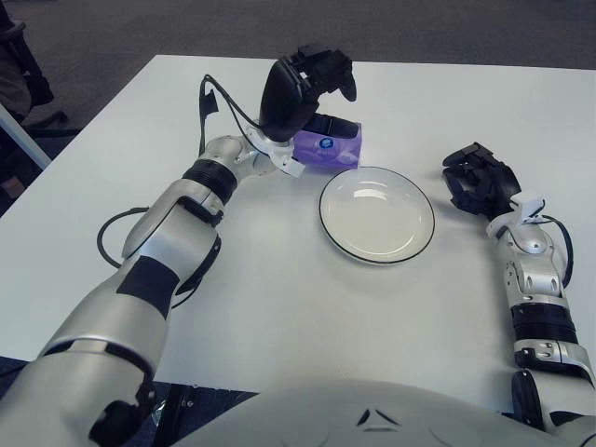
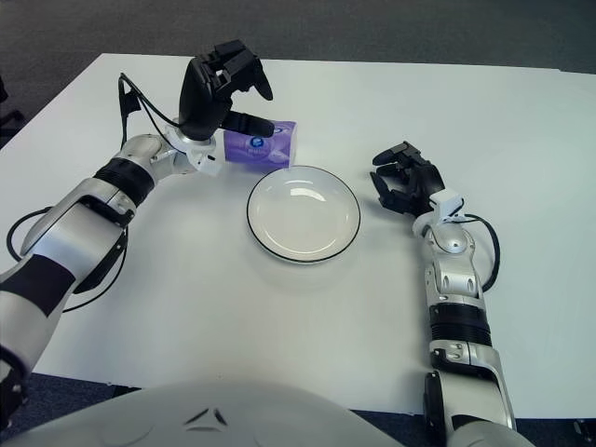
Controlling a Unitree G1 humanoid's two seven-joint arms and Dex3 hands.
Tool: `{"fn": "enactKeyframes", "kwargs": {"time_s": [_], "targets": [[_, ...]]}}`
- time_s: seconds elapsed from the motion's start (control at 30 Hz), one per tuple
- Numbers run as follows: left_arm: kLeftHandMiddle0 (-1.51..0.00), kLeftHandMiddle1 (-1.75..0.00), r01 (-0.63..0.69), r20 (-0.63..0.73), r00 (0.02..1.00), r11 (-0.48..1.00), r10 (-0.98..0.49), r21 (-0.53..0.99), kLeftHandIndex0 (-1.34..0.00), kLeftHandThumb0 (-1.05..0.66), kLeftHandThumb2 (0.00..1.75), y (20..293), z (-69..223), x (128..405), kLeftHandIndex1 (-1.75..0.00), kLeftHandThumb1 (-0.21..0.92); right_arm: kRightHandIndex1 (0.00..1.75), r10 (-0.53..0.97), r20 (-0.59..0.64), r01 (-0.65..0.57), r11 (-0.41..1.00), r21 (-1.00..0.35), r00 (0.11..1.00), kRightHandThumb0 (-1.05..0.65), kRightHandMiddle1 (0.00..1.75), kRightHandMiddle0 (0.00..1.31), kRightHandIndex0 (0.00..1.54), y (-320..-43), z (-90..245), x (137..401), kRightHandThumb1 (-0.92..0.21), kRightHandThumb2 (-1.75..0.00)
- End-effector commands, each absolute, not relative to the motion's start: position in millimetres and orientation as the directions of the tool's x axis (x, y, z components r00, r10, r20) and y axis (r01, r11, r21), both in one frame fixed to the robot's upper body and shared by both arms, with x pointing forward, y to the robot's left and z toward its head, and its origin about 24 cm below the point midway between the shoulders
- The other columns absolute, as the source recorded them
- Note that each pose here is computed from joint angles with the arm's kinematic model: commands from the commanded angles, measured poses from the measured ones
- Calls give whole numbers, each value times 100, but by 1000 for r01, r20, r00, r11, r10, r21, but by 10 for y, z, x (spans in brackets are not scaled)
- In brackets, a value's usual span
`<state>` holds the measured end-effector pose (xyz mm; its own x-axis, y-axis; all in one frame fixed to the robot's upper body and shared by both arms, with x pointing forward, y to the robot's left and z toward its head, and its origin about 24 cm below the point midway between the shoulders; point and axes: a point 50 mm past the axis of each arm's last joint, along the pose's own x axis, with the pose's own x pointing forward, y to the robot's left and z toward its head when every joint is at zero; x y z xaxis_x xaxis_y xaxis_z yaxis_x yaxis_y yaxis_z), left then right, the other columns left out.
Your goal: Put the tissue paper into the plate.
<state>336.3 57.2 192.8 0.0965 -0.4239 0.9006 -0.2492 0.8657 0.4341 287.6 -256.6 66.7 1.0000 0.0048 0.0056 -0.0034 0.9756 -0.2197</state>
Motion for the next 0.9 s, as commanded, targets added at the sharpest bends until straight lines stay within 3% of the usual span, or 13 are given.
{"fn": "enactKeyframes", "kwargs": {"time_s": [0.0, 0.57, 0.77, 0.87], "targets": [[-108, -175, -218, 905, 28, 880, -425, 421, -76, -31, 51, 531, 2025, 3319, -175, 92, 148, -29, -271, -28, 979, -204, 962, -1, 140, 41, 60, -2629, 106, 2617, -65, -70], [-110, -175, -224, 887, -60, 872, -457, 435, -74, -32, 49, 357, 2057, 3221, -175, 92, 148, -23, -273, -35, 978, -207, 962, -1, 139, 40, 59, -2607, 115, 2622, -68, -66], [-108, -175, -254, 841, 19, 811, -540, 527, -71, -31, 48, 385, 1997, 3302, -175, 92, 148, -22, -274, -36, 978, -207, 961, -1, 138, 40, 59, -2605, 116, 2623, -68, -65], [-98, -175, -264, 740, 144, 695, -657, 669, -60, -30, 48, 499, 1946, 3422, -175, 92, 148, -21, -274, -37, 978, -207, 962, -1, 138, 40, 59, -2602, 118, 2625, -68, -65]]}}
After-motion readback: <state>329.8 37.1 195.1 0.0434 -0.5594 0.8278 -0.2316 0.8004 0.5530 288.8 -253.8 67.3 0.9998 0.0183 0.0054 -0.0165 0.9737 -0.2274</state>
